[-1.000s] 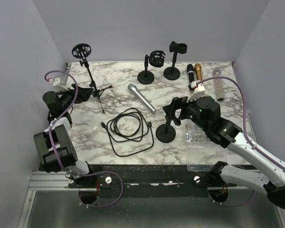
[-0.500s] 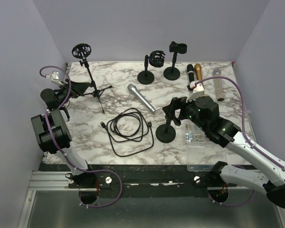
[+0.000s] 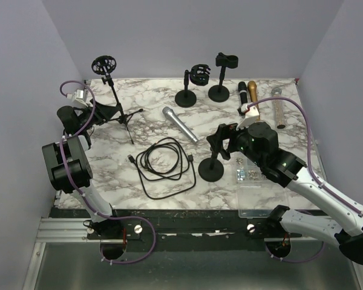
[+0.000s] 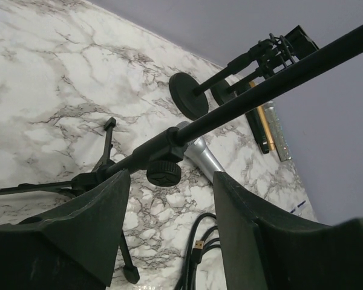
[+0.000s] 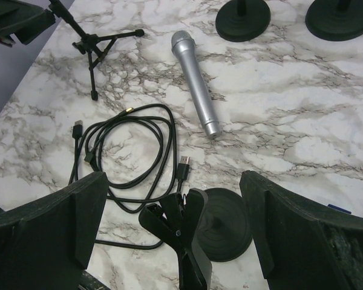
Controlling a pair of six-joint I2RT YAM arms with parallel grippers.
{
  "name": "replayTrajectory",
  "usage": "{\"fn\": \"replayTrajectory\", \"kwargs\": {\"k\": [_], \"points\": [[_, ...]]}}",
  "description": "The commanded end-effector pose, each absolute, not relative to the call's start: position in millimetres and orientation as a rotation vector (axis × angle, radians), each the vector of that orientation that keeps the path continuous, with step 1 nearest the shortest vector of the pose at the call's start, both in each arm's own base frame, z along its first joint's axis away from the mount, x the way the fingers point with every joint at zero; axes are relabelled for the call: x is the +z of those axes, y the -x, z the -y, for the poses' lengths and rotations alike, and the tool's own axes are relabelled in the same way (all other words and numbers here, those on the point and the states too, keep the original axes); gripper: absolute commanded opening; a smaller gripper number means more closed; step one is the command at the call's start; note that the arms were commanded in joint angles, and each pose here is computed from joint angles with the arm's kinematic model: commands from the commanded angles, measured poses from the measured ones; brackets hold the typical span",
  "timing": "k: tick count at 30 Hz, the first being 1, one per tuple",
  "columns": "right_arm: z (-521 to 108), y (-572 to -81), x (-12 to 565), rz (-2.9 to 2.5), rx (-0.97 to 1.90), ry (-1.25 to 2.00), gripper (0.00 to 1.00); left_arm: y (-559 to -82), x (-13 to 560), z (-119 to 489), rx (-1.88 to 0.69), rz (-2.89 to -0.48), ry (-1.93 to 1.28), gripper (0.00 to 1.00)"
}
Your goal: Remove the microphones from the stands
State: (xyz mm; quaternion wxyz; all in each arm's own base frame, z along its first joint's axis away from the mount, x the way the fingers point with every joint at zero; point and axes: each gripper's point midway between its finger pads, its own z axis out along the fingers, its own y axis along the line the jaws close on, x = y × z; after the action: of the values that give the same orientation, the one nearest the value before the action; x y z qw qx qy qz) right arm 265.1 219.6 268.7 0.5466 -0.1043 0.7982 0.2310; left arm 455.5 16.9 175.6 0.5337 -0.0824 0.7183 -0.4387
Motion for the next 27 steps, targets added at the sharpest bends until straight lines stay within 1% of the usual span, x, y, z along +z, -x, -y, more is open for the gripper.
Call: {"fn": "replayTrajectory", "kwargs": {"k": [1, 5, 7, 13, 18, 22, 26, 27], "points": [[-221.6, -264.9, 269.2, -1.899, 0.556, 0.244, 1.00, -463.2, 169.3, -21.9, -1.003, -1.745, 0.202, 0.55], [-221.6, -265.1, 268.9, -1.900, 0.555, 0.242, 1.00, -466.7, 168.7, -23.0, -1.014, -1.752, 0.227, 0.52], [-221.6, -265.2, 269.0, -1.900, 0.555, 0.241, 1.00, -467.5, 169.6, -21.8, -1.026, -1.750, 0.233, 0.48], [-223.0, -264.9, 267.6, -1.905, 0.561, 0.244, 1.00, -470.3, 166.5, -23.4, -1.026, -1.766, 0.263, 0.40], [-224.3, -265.3, 266.9, -1.908, 0.564, 0.245, 1.00, -470.8, 167.8, -18.8, -1.055, -1.763, 0.256, 0.37], [-224.1, -265.2, 267.2, -1.906, 0.565, 0.244, 1.00, -470.9, 168.9, -15.1, -1.077, -1.763, 0.261, 0.31], [-223.4, -264.7, 267.0, -1.905, 0.564, 0.243, 1.00, -469.7, 171.3, -9.5, -1.104, -1.756, 0.250, 0.29], [-223.6, -264.7, 266.8, -1.906, 0.565, 0.244, 1.00, -469.1, 171.7, -7.9, -1.114, -1.753, 0.255, 0.26]]}}
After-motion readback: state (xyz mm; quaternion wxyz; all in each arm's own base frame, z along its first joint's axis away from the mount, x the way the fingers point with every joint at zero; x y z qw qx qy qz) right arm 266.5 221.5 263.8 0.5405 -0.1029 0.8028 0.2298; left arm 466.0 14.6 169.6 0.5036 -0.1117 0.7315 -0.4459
